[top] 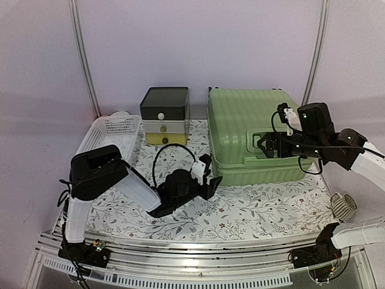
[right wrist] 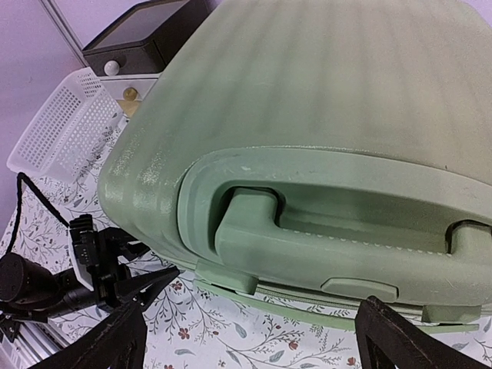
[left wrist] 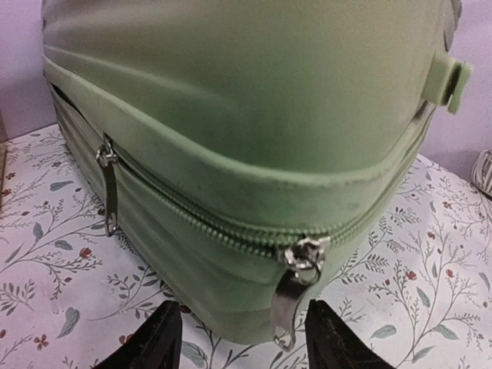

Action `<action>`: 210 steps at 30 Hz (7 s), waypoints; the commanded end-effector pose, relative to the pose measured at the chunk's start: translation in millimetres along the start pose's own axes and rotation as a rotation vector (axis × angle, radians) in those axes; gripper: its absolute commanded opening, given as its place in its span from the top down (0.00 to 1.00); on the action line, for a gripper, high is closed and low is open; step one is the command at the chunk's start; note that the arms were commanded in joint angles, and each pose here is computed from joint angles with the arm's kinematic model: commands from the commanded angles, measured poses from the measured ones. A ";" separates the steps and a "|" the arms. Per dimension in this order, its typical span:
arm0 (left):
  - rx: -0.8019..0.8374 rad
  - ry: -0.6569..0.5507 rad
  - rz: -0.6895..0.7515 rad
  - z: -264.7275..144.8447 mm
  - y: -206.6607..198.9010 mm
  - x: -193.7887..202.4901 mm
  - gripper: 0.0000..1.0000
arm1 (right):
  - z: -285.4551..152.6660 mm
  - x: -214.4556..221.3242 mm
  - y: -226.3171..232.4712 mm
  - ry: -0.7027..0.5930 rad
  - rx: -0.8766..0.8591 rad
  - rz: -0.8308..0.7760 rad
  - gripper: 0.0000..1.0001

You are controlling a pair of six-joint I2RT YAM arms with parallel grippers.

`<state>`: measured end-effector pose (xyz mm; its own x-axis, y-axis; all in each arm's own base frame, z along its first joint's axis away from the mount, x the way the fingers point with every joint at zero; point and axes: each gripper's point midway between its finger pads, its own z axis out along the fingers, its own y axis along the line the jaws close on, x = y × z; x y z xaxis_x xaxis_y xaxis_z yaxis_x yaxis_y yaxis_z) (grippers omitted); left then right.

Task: Open, take out, and arrange the luggage
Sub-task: Pick up the zipper from the luggage, then hold the luggage at the center of the board, then unzip the zipper of the luggage.

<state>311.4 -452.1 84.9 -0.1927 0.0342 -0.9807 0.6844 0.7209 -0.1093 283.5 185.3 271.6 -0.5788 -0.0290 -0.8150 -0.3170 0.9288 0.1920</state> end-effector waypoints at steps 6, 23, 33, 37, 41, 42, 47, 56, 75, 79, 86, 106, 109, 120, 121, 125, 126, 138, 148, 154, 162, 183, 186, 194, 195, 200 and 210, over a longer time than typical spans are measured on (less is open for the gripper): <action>0.011 -0.063 0.025 4.7 -7.9 -15.1 0.47 | 5.0 0.9 4.6 0.002 -0.022 -0.009 0.04; 0.068 -0.105 0.099 -5.0 -25.5 -32.7 1.00 | 23.4 26.7 0.8 0.090 -0.002 -0.032 0.04; 0.152 -0.099 0.238 0.2 -80.1 -24.4 1.00 | 49.6 31.6 0.3 0.120 0.030 -0.046 0.05; 0.204 -0.092 0.254 4.1 -96.2 -20.0 1.00 | 62.3 35.9 1.6 0.145 0.036 -0.057 0.07; 0.253 -0.080 0.266 13.3 -111.3 -17.9 1.00 | 70.2 40.0 8.0 0.163 0.005 -0.061 0.10; 0.250 -0.082 0.268 15.2 -112.4 -18.7 1.00 | 71.1 40.5 9.2 0.166 -0.002 -0.059 0.11; 0.259 -0.096 0.267 15.6 -115.7 -22.3 1.00 | 73.3 46.0 19.6 0.182 -0.063 -0.049 0.21; 0.371 -0.087 0.357 27.3 -163.5 -20.6 1.00 | 78.8 51.5 42.5 0.220 -0.186 -0.048 0.30; 0.310 -0.111 0.305 16.2 -153.7 -21.9 1.00 | 19.0 29.0 -36.2 0.086 0.125 -0.003 0.10; 0.304 -0.114 0.297 15.3 -152.6 -24.5 1.00 | 3.5 26.1 -68.6 0.056 0.171 0.089 0.00; 0.311 -0.116 0.286 12.8 -153.3 -27.6 1.00 | -7.2 24.5 -101.5 0.007 0.095 0.244 0.01; 0.323 -0.128 0.281 8.8 -154.6 -29.8 1.00 | -7.1 30.2 -127.7 -0.085 0.122 0.416 0.01; 0.323 -0.129 0.280 8.8 -154.7 -29.9 1.00 | -4.6 29.5 -126.7 -0.083 0.114 0.412 0.01; 0.319 -0.127 0.276 8.5 -153.2 -27.2 1.00 | -1.5 32.1 -128.6 -0.084 0.114 0.393 0.01; 0.319 -0.127 0.274 8.3 -152.9 -26.7 1.00 | -2.1 31.3 -128.3 -0.086 0.108 0.391 0.01; 0.319 -0.126 0.274 8.0 -152.7 -26.3 1.00 | -1.5 31.2 -128.9 -0.078 0.065 0.394 0.01; 0.317 -0.127 0.274 8.0 -152.0 -26.6 1.00 | -0.6 32.7 -129.0 -0.073 0.049 0.401 0.00; 0.324 -0.129 0.269 6.5 -153.0 -27.7 1.00 | 19.4 48.4 -124.3 -0.011 -0.059 0.396 0.26; 0.313 -0.129 0.269 6.4 -150.7 -27.6 1.00 | 4.8 55.1 -172.4 -0.048 0.246 0.419 0.28; 0.316 -0.130 0.270 6.2 -151.4 -27.3 1.00 | 6.2 55.3 -167.0 -0.050 0.212 0.432 0.46; 0.314 -0.134 0.268 5.2 -150.4 -28.8 1.00 | 18.1 60.4 -159.9 -0.008 0.155 0.437 0.51; 0.449 -0.126 0.374 8.4 -219.1 -13.7 1.00 | 26.6 76.4 -40.4 0.162 -0.344 0.364 0.53; 0.463 -0.123 0.388 8.6 -228.5 -10.8 1.00 | 22.3 78.7 -19.3 0.174 -0.382 0.338 0.53; 0.538 -0.105 0.369 8.6 -251.1 -4.0 1.00 | 13.3 90.8 25.4 0.213 -0.466 0.278 0.53; 0.557 -0.102 0.365 8.0 -256.2 -2.7 1.00 | 13.1 91.3 24.8 0.210 -0.461 0.279 0.52; 0.608 -0.095 0.358 7.4 -272.8 -0.4 1.00 | 14.6 94.2 5.4 0.168 -0.351 0.284 0.45; 0.551 -0.101 0.348 2.6 -259.5 -8.2 0.92 | 14.6 107.1 -18.8 0.117 -0.237 0.302 0.35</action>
<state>234.6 -616.0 107.1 0.1073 0.1783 -0.9781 0.8705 0.4584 0.1791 236.3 178.0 177.3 -0.7705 0.1444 -0.6209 -0.3058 0.7708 0.5589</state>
